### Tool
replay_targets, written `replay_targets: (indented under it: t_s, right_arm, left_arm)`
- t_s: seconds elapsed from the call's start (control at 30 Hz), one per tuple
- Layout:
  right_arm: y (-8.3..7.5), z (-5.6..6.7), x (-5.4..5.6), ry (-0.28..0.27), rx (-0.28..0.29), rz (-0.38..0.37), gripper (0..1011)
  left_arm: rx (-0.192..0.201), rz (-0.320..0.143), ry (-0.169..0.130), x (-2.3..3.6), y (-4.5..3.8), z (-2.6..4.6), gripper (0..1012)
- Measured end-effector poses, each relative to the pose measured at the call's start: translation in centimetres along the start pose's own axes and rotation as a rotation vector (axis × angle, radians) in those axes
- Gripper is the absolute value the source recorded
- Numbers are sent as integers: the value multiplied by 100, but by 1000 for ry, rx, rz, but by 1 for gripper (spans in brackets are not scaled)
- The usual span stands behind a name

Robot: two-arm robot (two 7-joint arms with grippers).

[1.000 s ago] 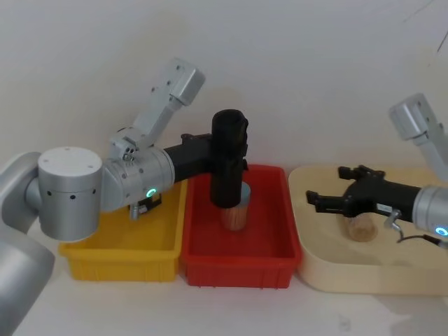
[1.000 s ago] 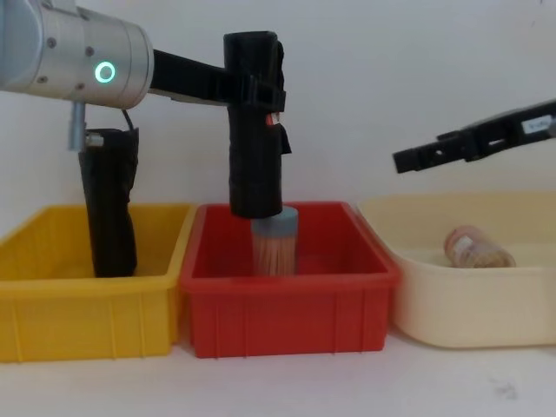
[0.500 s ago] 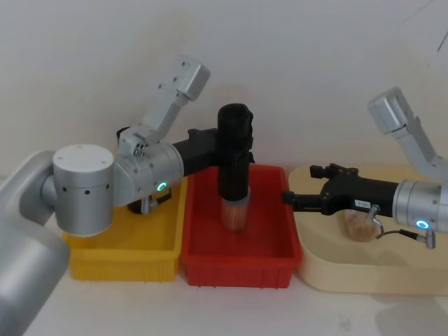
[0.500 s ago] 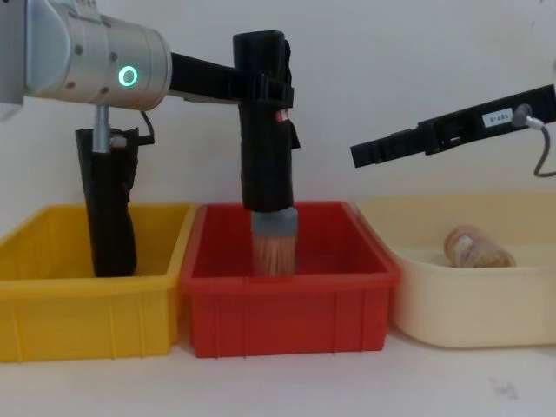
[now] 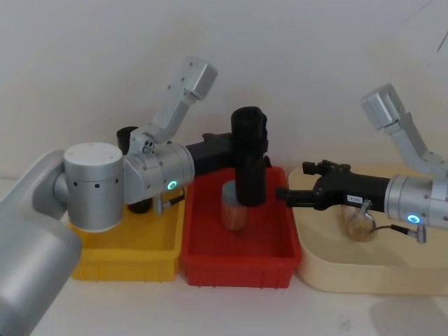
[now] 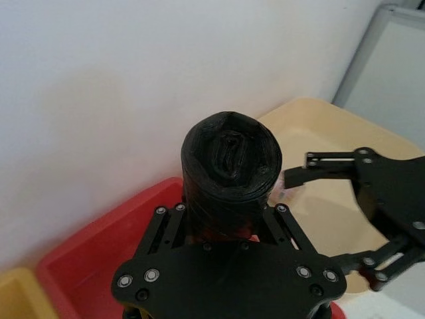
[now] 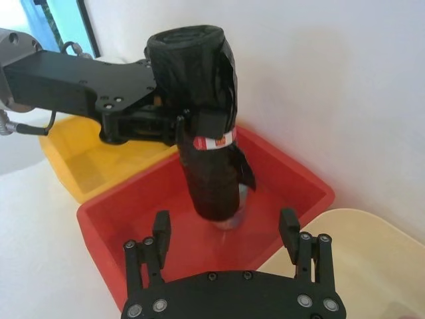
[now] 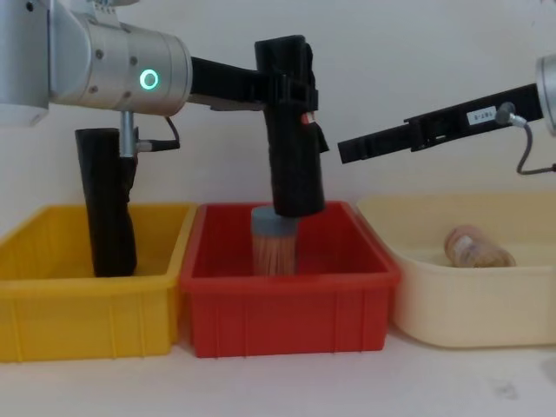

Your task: Pick up the garbage bag with the one hand and transfer it to the other hand.

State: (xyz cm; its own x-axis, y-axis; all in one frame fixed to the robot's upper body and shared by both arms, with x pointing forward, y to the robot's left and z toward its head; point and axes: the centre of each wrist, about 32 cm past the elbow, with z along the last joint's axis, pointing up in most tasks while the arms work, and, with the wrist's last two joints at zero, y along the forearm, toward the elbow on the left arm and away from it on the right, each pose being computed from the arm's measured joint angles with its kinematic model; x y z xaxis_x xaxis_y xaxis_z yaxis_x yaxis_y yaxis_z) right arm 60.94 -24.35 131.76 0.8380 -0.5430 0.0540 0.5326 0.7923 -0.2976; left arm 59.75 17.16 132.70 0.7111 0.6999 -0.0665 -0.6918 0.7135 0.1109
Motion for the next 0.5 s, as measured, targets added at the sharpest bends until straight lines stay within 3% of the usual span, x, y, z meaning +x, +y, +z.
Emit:
replay_targets:
  t_s: [0.27,0.5]
  right_arm:
    - [76,11,43,3,10,1,1000]
    - [158,17,73,7,12,15,1000]
  left_arm:
    - [0,-56,39,13,-46,-1,386]
    - [-10,-82,51,15,-64,9,386]
